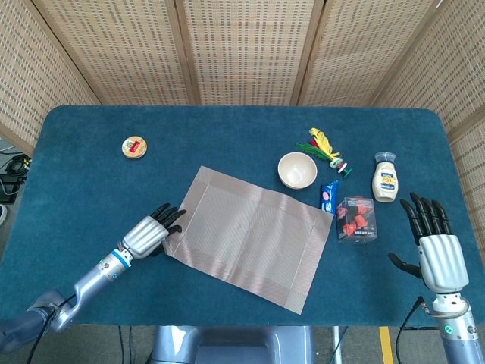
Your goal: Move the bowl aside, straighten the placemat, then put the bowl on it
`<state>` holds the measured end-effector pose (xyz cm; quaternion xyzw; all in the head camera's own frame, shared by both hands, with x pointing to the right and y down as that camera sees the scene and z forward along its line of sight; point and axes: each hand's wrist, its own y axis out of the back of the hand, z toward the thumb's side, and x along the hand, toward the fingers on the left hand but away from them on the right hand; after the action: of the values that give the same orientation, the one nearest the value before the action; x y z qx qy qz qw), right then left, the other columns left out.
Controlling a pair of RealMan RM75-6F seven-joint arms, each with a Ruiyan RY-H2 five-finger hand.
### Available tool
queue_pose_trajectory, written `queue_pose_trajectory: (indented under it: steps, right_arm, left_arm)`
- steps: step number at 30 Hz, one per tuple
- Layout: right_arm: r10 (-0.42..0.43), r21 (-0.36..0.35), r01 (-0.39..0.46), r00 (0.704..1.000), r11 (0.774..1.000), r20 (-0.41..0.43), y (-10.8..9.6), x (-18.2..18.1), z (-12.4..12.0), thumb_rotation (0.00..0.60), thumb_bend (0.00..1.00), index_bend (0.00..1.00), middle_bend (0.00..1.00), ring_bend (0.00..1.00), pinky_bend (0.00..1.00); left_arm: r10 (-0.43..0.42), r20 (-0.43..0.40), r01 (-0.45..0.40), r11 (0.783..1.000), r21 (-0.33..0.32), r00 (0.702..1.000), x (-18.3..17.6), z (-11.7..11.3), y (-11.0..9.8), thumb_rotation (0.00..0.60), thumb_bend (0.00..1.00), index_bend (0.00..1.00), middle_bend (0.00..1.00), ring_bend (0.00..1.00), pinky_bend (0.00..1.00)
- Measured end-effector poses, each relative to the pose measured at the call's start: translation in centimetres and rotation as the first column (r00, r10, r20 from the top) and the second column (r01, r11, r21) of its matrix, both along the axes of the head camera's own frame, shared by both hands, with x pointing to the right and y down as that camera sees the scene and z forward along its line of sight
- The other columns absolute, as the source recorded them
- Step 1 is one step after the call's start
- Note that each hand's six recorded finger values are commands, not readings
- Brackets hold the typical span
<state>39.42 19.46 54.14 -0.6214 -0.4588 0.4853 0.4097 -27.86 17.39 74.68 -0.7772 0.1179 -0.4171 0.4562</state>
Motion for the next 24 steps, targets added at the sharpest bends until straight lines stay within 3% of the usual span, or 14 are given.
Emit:
queue_pose_trajectory:
  steps: [3, 7, 11, 24]
  right_arm:
    - [-0.001, 0.0, 0.001, 1.0, 1.0, 0.004, 0.0, 0.0, -0.1, 0.6, 0.0, 0.0, 0.0, 0.0, 0.0]
    - [-0.004, 0.0, 0.004, 1.0, 1.0, 0.01, 0.0, -0.1, -0.1, 0.6, 0.0, 0.0, 0.0, 0.0, 0.0]
    - [-0.006, 0.004, 0.006, 1.0, 1.0, 0.016, 0.0, -0.1, -0.3, 0.6, 0.0, 0.0, 0.0, 0.0, 0.0]
    - [-0.016, 0.019, 0.015, 0.999, 1.0, 0.032, 0.3, -0.4, -0.9, 0.6, 0.0, 0.0, 0.0, 0.0, 0.0]
  left_arm:
    - [-0.001, -0.006, 0.001, 1.0, -0.003, 1.0, 0.2, 0.0, 0.0, 0.6, 0.46, 0.39, 0.0, 0.0, 0.0]
    - [-0.004, -0.029, 0.004, 1.0, 0.005, 1.0, 0.7, -0.3, -0.1, 0.6, 0.57, 0.6, 0.0, 0.0, 0.0]
    - [-0.003, -0.065, 0.005, 1.0, 0.029, 0.998, 1.3, -0.8, -0.1, 0.6, 0.59, 0.78, 0.0, 0.0, 0.0]
    - [0.015, -0.125, -0.013, 1.0, 0.023, 0.992, 1.5, -3.2, 1.9, 0.6, 0.59, 0.8, 0.0, 0.0, 0.0]
